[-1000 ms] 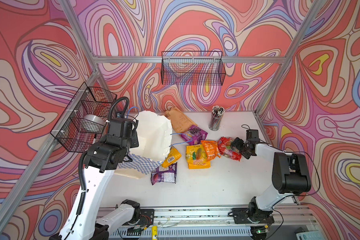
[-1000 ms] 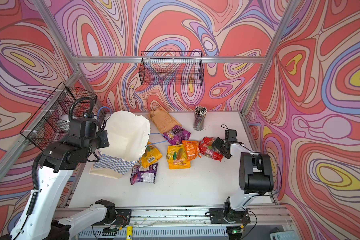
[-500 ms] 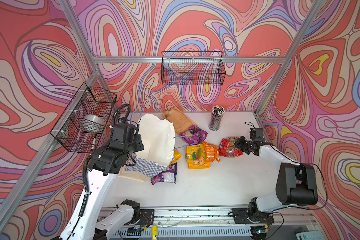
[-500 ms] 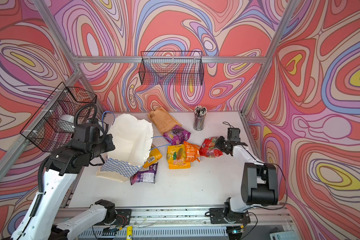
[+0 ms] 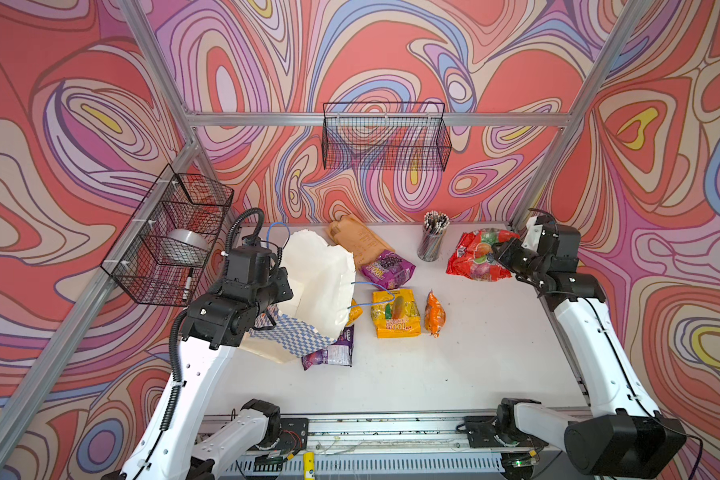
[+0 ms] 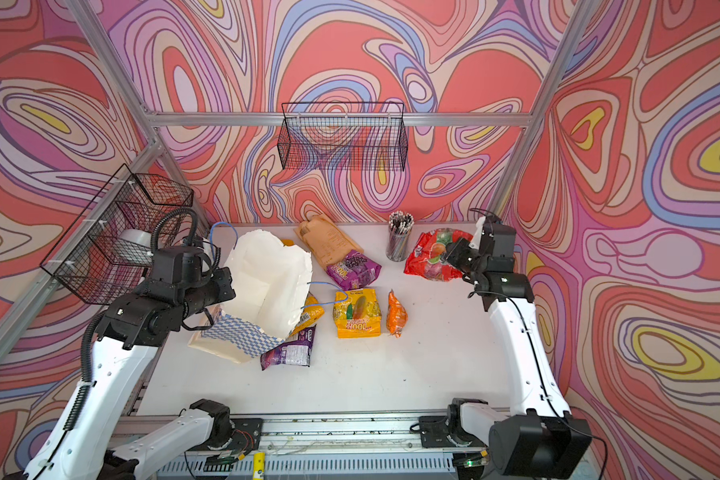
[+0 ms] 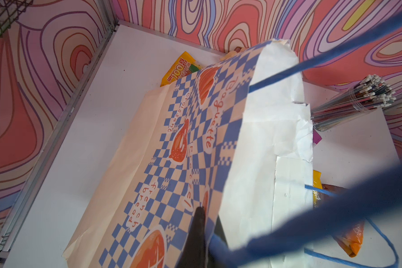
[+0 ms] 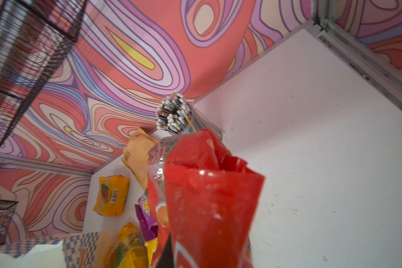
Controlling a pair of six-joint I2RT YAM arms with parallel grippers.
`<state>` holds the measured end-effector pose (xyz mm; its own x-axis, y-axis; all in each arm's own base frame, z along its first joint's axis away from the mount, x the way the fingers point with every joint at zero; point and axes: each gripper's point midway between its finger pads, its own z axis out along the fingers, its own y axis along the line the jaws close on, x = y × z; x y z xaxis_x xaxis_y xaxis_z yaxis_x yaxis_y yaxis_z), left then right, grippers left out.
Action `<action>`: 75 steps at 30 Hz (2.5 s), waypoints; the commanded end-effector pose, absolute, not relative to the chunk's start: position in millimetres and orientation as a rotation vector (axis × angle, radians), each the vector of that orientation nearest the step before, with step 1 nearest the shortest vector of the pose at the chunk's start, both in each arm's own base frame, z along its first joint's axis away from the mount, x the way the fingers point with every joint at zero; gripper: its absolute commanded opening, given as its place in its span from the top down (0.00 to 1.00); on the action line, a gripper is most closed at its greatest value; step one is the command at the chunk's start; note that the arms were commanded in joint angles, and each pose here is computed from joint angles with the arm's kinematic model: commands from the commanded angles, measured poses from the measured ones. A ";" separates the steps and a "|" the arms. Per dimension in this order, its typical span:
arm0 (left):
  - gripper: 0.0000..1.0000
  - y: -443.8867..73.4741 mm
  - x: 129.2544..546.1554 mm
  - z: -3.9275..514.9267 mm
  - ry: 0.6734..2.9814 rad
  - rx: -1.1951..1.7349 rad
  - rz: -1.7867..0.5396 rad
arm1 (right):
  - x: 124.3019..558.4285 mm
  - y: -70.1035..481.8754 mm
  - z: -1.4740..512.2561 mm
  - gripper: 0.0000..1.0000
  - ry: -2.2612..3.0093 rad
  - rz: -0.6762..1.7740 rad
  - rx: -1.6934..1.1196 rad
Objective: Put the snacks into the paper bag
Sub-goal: 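Grasp the red LOT100 candy bag with the right gripper and lift it, then carry the red bag over the held paper bag and release it inside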
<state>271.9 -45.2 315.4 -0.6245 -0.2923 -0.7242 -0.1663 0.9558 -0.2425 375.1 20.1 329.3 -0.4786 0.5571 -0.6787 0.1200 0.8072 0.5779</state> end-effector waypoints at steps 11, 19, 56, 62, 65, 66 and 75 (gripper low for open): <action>1.00 -56.2 274.7 315.9 2.229 -0.333 -0.293 | 344.1 310.1 437.6 1.00 1.928 1.056 -0.242; 1.00 -55.2 271.1 322.8 2.195 -0.338 -0.309 | 334.3 413.8 382.1 1.00 2.041 1.101 -0.416; 1.00 -48.0 289.3 298.6 2.194 -0.356 -0.218 | 285.4 540.8 276.5 0.25 2.241 1.198 -0.788; 1.00 -43.3 290.5 300.7 2.201 -0.371 -0.180 | 300.8 504.6 325.5 0.16 2.177 1.091 -0.706; 1.00 -38.2 290.5 299.1 2.206 -0.385 -0.142 | 304.4 474.8 358.5 0.10 2.119 1.007 -0.654; 1.00 -36.6 289.9 298.5 2.207 -0.387 -0.129 | 304.6 464.2 368.0 0.09 2.102 0.977 -0.636; 1.00 -13.6 284.5 310.0 2.186 -0.412 0.032 | 306.0 347.6 348.5 0.04 2.194 0.781 -0.357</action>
<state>288.2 -28.5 297.7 -0.5766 -0.3043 -0.7583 -0.2576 0.9484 -0.1847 281.6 381.9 411.4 -0.5819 -0.0156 -0.8131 -0.6288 0.6428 0.4376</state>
